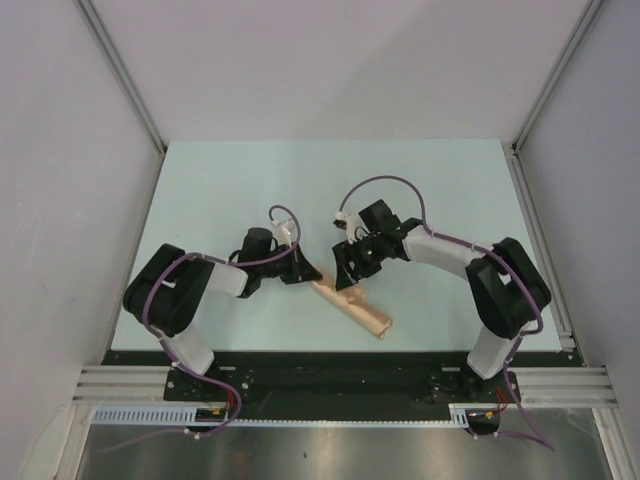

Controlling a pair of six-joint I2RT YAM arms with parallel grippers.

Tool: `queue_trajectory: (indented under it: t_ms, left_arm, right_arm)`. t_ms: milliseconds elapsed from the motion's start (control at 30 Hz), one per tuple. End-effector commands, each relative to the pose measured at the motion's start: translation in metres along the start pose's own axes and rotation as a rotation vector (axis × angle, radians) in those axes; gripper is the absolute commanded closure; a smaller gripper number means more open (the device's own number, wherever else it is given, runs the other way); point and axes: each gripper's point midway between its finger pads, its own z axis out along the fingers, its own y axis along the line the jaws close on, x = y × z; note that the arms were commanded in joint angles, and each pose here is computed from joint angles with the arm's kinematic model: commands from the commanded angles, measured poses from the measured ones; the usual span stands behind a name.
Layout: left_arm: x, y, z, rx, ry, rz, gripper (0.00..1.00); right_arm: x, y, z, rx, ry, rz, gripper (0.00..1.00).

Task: Fold the napkin, place the utensils inside, and roll it up
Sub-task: Roll the napkin with the utensil

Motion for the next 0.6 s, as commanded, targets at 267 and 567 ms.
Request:
queue_trajectory:
  t_ms: [267,567]
  left_arm:
    - [-0.007,-0.008,0.006,0.022,-0.01,0.029,0.99]
    - [-0.008,-0.007,0.006,0.018,-0.012,0.031,0.99]
  right_arm:
    - [-0.018,0.023,-0.01,0.612,-0.114,-0.402,0.27]
    - [0.001,0.022,0.019,0.704,-0.018,-0.534,0.3]
